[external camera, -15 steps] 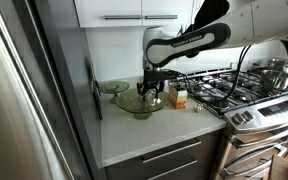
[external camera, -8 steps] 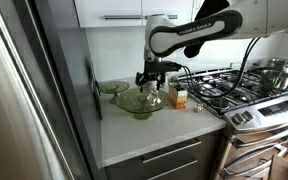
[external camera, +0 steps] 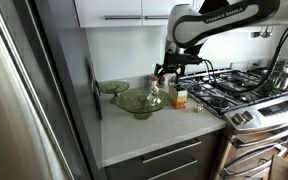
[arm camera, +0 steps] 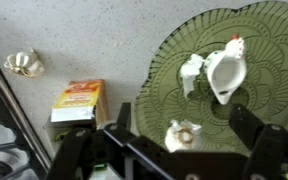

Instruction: Lift the lid off the small tea pot and put it on the kitchen counter, pick up the small tea pot and put it on the tray, pick up the lid and put it back on the small teapot

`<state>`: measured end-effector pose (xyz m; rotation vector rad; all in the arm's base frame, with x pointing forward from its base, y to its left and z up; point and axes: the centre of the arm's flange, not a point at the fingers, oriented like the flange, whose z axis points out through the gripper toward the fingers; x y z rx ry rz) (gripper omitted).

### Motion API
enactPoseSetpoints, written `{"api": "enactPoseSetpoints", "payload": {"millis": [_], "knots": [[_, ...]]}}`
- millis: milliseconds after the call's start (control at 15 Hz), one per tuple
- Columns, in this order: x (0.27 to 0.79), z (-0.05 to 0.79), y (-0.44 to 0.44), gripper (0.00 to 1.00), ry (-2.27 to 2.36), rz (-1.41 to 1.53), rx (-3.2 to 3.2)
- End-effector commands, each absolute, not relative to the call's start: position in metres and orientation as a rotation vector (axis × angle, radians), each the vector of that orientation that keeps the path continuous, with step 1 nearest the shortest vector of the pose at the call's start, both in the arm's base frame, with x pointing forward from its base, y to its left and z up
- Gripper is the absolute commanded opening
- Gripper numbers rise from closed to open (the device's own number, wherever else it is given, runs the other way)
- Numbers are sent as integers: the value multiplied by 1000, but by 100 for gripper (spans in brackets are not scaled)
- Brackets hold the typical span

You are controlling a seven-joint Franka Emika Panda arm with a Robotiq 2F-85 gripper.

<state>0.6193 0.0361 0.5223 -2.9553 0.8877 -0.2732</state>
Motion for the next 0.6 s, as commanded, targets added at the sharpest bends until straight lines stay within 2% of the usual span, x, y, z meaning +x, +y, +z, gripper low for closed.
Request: {"api": "enactPoseSetpoints", "payload": {"millis": [0, 467, 533], "knots": [[558, 480, -17, 100, 1153, -276, -2816], [520, 405, -96, 100, 1610, -358, -2561], [546, 424, -92, 100, 1522, -337, -2625]]}}
